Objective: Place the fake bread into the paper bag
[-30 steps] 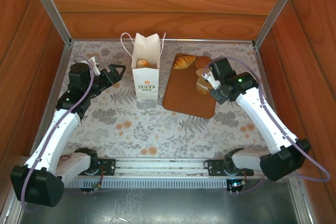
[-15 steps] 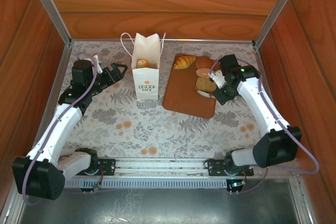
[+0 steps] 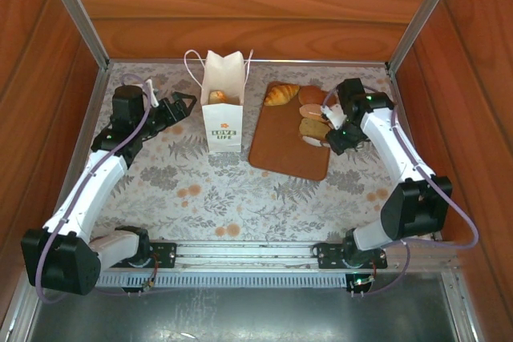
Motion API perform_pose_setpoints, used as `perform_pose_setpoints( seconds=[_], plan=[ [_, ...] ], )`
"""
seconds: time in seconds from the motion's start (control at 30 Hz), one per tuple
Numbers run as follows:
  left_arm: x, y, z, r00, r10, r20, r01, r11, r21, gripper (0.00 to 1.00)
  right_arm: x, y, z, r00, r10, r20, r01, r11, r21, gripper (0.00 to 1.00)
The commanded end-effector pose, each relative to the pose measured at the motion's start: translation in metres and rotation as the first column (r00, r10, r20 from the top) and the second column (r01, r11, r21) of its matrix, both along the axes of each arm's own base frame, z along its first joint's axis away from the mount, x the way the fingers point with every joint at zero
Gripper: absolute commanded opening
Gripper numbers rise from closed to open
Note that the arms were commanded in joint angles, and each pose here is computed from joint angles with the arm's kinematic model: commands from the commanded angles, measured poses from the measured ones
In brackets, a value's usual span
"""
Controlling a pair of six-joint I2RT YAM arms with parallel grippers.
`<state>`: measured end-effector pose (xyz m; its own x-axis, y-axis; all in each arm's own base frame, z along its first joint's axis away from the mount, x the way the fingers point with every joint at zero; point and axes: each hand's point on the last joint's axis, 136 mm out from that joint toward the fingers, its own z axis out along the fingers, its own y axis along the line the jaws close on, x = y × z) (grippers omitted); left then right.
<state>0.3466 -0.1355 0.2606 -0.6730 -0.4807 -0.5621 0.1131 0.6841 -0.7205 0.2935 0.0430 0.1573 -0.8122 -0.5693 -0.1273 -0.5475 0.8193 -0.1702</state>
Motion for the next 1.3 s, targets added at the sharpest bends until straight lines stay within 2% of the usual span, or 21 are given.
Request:
perform_pose_setpoints(
  seconds=[0.0,0.93,1.27],
  plan=[
    [0.003,0.001,0.005,1.0,-0.013,0.008,0.012,1.0,0.011,0.93,0.009,0.001,0.002,1.0,-0.022,0.007,0.021,0.999,0.03,0.63],
    [0.011,0.0,-0.002,1.0,-0.018,-0.011,0.018,0.999,0.026,0.94,0.028,-0.005,-0.02,0.995,-0.066,-0.074,0.07,0.996,0.05,0.66],
    [0.013,0.001,-0.004,1.0,-0.016,-0.013,0.016,0.999,0.03,0.94,0.029,0.002,-0.04,0.982,-0.071,-0.175,0.084,0.994,0.07,0.66]
  ],
)
